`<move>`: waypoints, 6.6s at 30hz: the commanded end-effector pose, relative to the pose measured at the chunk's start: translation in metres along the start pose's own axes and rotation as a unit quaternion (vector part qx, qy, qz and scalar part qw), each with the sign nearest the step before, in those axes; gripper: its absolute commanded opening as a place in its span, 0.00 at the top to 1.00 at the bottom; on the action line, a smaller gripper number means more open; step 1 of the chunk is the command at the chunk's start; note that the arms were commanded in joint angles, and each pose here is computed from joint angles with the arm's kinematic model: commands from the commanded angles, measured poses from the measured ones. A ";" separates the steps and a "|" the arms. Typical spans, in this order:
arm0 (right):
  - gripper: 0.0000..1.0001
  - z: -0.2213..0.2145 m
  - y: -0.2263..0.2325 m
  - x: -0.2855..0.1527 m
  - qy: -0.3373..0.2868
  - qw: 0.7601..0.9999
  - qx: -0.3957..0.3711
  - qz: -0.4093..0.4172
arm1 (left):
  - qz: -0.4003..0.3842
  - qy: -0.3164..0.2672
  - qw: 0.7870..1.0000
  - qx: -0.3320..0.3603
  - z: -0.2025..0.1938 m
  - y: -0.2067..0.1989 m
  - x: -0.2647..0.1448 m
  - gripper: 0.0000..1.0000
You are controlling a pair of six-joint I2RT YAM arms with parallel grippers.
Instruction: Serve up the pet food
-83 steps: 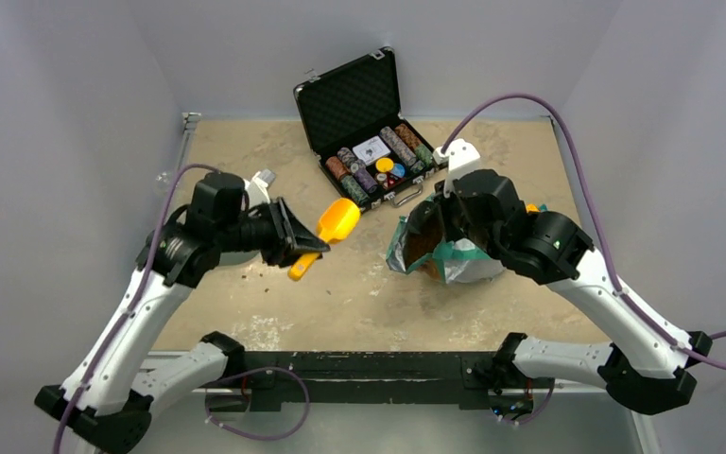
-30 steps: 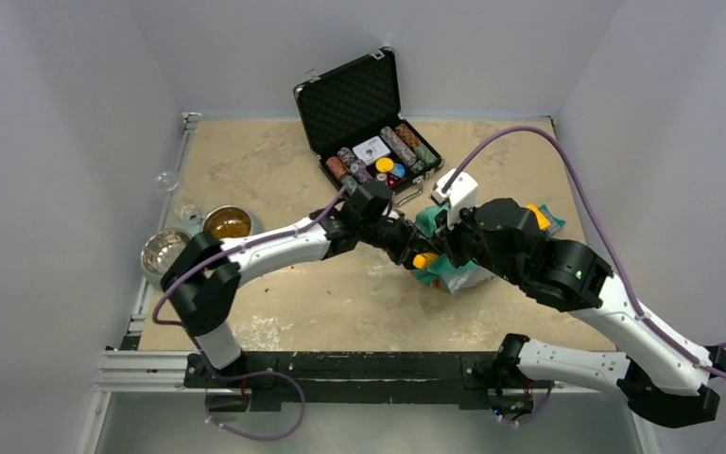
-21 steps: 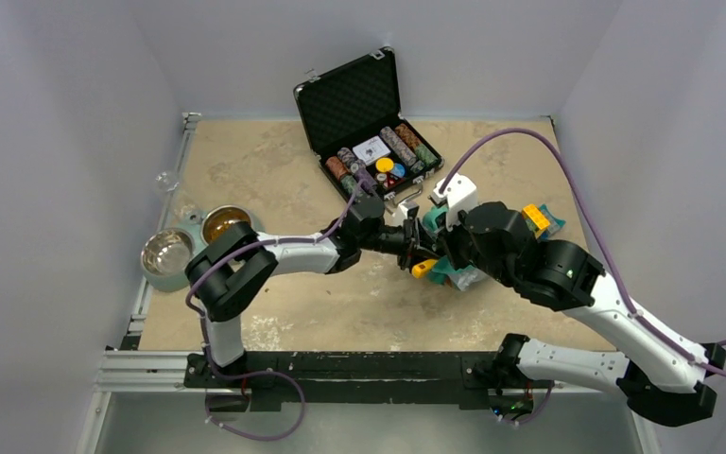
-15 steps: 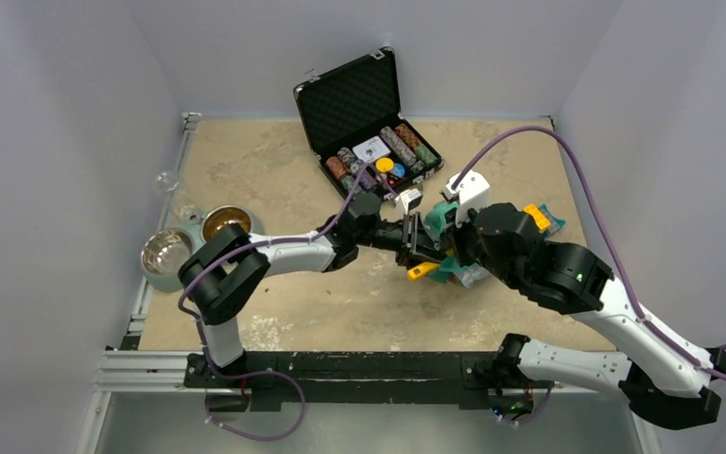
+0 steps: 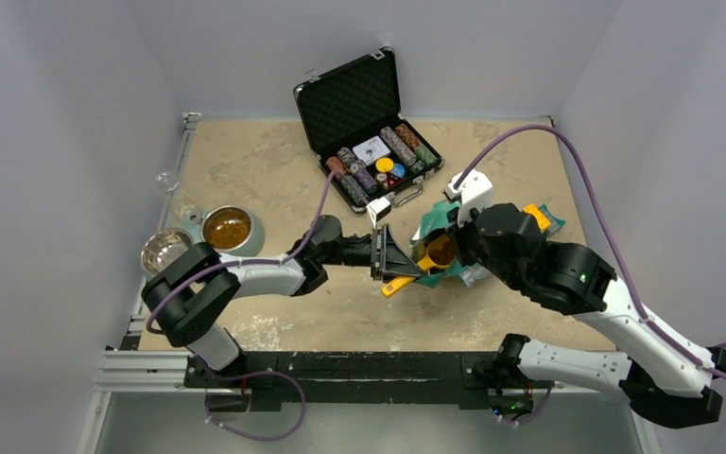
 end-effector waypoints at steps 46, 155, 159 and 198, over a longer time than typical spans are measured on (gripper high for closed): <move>1.00 0.098 0.072 -0.053 -0.147 0.972 0.010 0.181 | 0.335 -0.128 0.844 -0.398 0.006 -0.075 -0.064 1.00; 1.00 -0.013 -0.029 0.005 0.001 0.990 0.098 -0.097 | 0.005 -0.256 0.959 0.117 0.054 -0.187 -0.123 1.00; 1.00 -0.013 -0.030 0.000 -0.003 0.991 0.100 -0.089 | 0.034 -0.351 0.928 0.119 0.100 -0.179 -0.133 1.00; 1.00 -0.050 0.007 0.019 0.015 0.998 0.038 0.045 | 0.117 -0.820 0.559 -0.040 0.113 0.048 -0.348 1.00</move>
Point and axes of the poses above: each gripper's point midway between its finger pads, its own x axis out along the fingers, its own y axis along the line the jaws close on, z = x × y, the point moved 2 cm from there along -x, back along the fingers, and after that the axes turned 8 degrees about x, right-handed, at the moved point
